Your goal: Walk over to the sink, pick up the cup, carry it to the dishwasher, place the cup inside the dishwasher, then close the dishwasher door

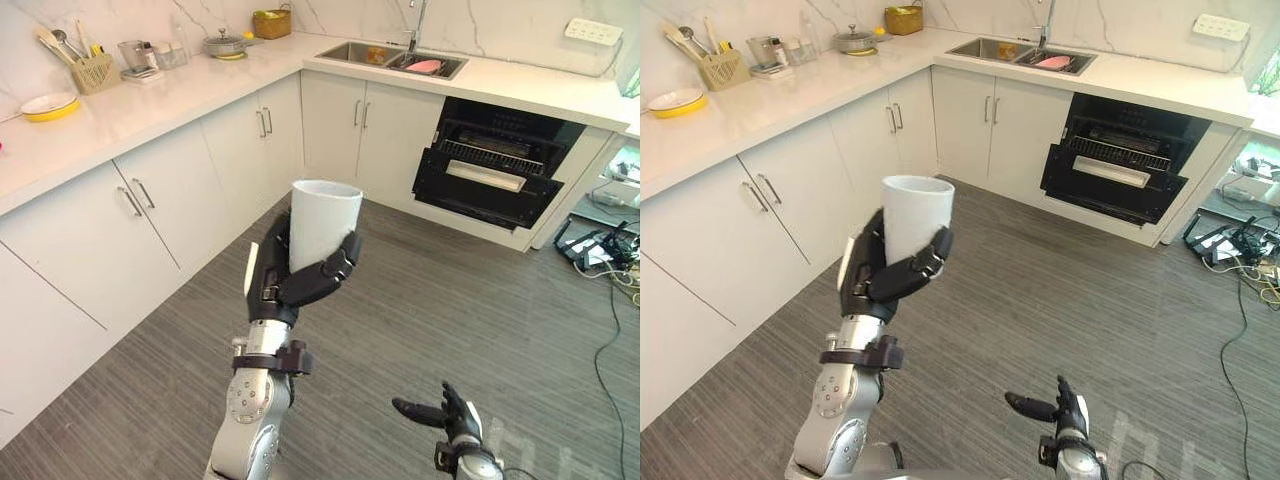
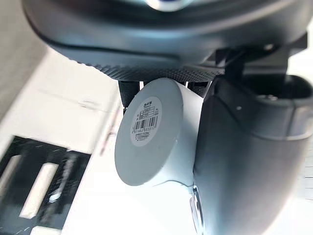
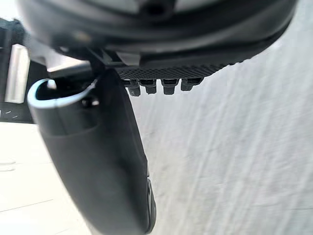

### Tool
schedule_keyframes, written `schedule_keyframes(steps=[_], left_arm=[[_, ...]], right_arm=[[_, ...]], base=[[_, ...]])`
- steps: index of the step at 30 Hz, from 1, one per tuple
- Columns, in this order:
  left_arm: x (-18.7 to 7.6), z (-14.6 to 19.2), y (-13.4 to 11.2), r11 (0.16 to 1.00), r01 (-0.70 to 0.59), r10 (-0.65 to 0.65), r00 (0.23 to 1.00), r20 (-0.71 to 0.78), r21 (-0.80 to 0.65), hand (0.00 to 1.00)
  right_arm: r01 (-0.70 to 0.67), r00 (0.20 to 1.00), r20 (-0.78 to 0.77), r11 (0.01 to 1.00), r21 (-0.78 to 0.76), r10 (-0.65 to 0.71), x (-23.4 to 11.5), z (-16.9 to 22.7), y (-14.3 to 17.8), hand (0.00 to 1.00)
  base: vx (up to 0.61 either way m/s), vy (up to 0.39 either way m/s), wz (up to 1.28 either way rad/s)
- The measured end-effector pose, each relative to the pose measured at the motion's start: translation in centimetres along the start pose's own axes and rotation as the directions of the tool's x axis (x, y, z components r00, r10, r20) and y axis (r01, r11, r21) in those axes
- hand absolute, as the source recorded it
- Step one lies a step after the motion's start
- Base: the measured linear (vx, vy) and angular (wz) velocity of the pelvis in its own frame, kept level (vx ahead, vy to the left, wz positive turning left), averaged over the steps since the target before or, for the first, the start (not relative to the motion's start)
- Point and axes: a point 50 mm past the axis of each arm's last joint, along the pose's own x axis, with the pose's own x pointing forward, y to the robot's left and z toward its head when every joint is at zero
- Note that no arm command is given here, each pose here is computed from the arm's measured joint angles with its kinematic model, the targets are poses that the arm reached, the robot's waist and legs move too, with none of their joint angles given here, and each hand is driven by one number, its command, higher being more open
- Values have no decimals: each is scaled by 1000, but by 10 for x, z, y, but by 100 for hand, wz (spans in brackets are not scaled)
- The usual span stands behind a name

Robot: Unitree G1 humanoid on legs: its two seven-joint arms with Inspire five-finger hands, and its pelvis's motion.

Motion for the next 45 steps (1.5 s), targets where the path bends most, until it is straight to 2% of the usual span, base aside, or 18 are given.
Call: schedule_keyframes(steps=[2, 4, 8, 14, 18, 22, 27, 31, 39, 45], left_arm=[[0, 0, 1, 1000, -8, 8, 1000, 2, -2, 0], [2, -3, 10, 999, -26, 27, 1000, -10, 34, 0], [-1, -6, 18, 996, -38, 41, 998, -42, 76, 0], [-6, -6, 4, 997, 45, -40, 997, -62, 70, 0], [-4, 4, -11, 995, 101, -101, 995, 0, 26, 0], [-3, 0, -14, 995, 101, -101, 995, -6, 13, 0], [-3, -28, -16, 998, 61, -62, 988, -138, -10, 0], [-3, -25, -17, 998, 61, -65, 991, -118, -30, 0], [-12, -15, 7, 999, -49, 49, 995, -90, 5, 0], [-14, -13, 14, 998, -29, 36, 994, -104, 63, 0]], right_arm=[[16, 1000, -16, 1000, -25, -16, 0, -5, -9, 100], [-14, 997, -73, 1000, -20, 12, -1, -15, 4, 100], [-38, 996, -80, 999, -26, 35, -2, -17, 11, 100], [-61, 997, -52, 998, -3, 61, -9, -16, 23, 100], [-94, 994, -44, 995, 22, 95, -13, -16, 38, 100], [-82, 995, -53, 997, 12, 83, -15, -20, 31, 100], [-55, 997, -57, 998, -22, 54, -13, -20, 17, 100], [-45, 999, -21, 999, -15, 44, -16, -16, 13, 100], [-32, 999, -28, 999, -3, 32, -13, -16, 8, 100], [-66, 996, -56, 997, 38, 68, -16, -22, 27, 100]], base=[[304, 255, -1], [370, 261, 24], [327, 207, -26], [337, 119, -27], [353, -53, -7], [533, -139, 22], [595, -218, 35], [322, -93, 1], [360, 133, -59], [476, 228, -77]])
